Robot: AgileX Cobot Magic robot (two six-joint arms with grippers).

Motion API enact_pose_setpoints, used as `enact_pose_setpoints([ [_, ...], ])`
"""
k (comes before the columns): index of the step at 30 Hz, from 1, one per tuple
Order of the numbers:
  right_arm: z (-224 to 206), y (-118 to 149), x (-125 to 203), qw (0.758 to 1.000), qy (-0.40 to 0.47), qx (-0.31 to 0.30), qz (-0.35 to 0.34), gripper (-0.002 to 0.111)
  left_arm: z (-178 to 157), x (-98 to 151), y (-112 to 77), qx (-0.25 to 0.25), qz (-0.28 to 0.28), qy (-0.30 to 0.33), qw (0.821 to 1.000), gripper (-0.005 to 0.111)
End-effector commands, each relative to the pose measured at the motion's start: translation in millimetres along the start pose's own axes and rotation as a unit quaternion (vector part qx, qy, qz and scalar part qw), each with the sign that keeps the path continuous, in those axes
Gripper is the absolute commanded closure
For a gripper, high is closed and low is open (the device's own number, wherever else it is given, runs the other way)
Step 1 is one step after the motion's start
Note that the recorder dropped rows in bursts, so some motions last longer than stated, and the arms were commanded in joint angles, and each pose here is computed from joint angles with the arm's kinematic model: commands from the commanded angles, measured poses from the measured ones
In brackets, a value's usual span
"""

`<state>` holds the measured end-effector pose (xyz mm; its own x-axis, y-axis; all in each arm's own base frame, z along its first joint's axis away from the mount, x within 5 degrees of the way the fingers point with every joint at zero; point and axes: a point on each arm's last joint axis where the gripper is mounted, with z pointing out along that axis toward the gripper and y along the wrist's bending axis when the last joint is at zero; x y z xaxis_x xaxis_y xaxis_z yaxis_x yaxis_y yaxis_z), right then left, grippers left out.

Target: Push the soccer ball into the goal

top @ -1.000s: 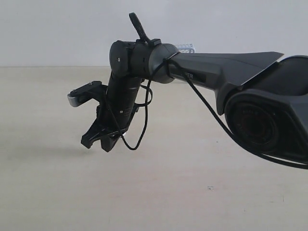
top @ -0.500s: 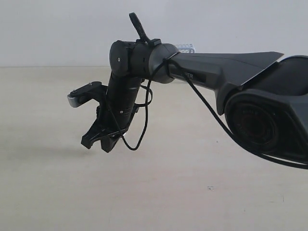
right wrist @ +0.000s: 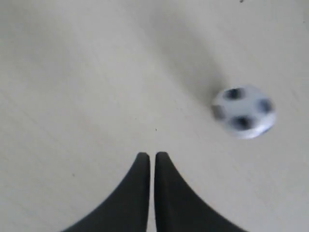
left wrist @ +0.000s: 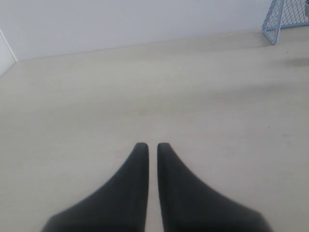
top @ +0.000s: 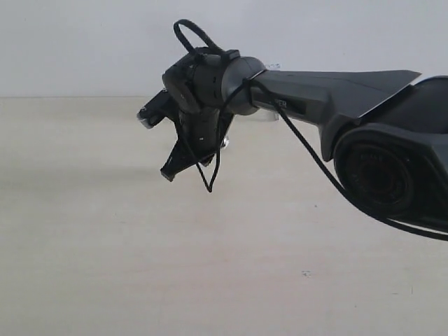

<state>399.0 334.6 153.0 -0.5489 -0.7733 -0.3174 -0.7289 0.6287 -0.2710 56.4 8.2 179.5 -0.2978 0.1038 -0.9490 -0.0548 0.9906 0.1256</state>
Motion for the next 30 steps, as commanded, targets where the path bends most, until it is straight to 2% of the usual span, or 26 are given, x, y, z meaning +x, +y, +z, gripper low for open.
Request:
enact_pose_setpoints([
  [1, -33, 11, -6, 0.995, -0.019, -0.092, -0.027, 0.108, 0, -1, -0.4, 0.004, -0.003, -0.001, 1.0, 0.1],
  [3, -47, 19, -9, 0.988, -0.035, -0.151, -0.022, 0.108, 0, -1, -0.4, 0.004, -0.003, -0.001, 1.0, 0.1],
  [8, -73, 25, -9, 0.977, -0.039, -0.207, -0.031, 0.108, 0, -1, -0.4, 0.004, -0.003, -0.001, 1.0, 0.1],
  [17, -112, 20, -3, 0.974, -0.045, -0.219, -0.032, 0.108, 0, -1, -0.4, 0.004, -0.003, -0.001, 1.0, 0.1],
  [30, -157, 16, 40, 0.976, -0.098, -0.192, -0.009, 0.108, 0, -1, -0.4, 0.004, -0.003, -0.001, 1.0, 0.1],
])
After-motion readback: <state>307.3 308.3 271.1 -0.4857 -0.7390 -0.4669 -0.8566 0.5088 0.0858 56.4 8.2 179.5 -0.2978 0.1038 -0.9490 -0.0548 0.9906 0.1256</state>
